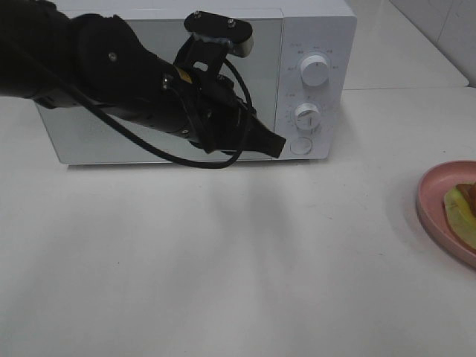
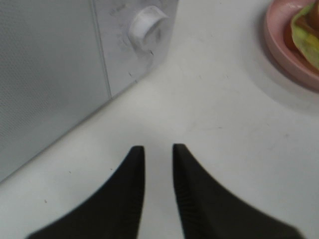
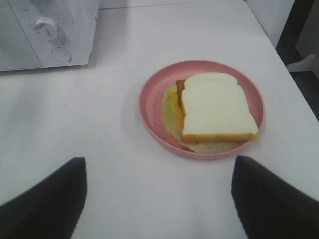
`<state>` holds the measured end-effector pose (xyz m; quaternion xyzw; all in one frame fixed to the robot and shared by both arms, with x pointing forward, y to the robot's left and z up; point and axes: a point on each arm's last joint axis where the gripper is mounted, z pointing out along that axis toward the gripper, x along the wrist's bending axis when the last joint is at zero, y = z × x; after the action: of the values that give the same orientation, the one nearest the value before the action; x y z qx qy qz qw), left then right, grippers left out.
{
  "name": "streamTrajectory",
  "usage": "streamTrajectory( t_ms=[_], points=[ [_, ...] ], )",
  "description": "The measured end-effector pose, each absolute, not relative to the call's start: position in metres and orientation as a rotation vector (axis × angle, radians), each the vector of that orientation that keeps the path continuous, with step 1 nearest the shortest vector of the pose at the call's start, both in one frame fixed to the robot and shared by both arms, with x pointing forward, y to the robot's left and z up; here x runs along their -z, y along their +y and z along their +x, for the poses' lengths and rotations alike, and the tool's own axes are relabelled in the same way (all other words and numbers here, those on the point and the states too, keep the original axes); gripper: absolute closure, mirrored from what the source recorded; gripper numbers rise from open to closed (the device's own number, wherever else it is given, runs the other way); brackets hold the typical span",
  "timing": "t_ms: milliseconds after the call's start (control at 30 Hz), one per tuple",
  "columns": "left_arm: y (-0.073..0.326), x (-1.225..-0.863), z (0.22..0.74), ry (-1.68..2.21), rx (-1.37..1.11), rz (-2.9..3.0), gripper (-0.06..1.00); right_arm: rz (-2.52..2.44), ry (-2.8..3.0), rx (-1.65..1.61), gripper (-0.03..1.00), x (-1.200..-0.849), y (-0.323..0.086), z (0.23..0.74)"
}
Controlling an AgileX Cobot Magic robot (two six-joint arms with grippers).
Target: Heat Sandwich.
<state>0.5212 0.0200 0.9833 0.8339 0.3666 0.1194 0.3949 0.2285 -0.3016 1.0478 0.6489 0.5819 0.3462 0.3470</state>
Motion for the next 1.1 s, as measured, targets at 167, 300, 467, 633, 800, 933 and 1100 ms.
streamTrajectory(
  t_ms=[167, 300, 467, 633, 800, 933, 1100],
  points=[
    [0.025, -0.988, 0.507, 0.932, -0.178, 2.219, 0.08, 1.683, 1.509, -0.898, 0.20, -1.048, -0.302, 0.229],
    [0.031, -0.991, 0.495, 0.898, -0.100, 2.336, -0.04, 1.683, 1.509, -0.898, 0.20, -1.048, -0.302, 0.229],
    [0.039, -0.991, 0.482, 0.874, 0.004, 2.480, -0.04, 1.683, 1.509, -0.898, 0.20, -1.048, -0.302, 0.229],
    [0.053, -0.989, 0.478, 0.984, 0.119, 2.563, -0.04, 1.683, 1.509, -0.898, 0.20, -1.048, -0.302, 0.229],
    [0.075, -0.990, 0.488, 1.128, 0.165, 2.564, -0.04, 1.683, 1.509, -0.898, 0.20, -1.048, -0.302, 0.229],
    [0.109, -1.002, 0.503, 1.274, 0.171, 2.512, -0.04, 1.683, 1.509, -0.898, 0.20, -1.048, -0.302, 0.229],
    [0.141, -1.008, 0.507, 1.399, 0.158, 2.455, -0.04, 1.683, 1.509, -0.898, 0.20, -1.048, -0.302, 0.229]
  ],
)
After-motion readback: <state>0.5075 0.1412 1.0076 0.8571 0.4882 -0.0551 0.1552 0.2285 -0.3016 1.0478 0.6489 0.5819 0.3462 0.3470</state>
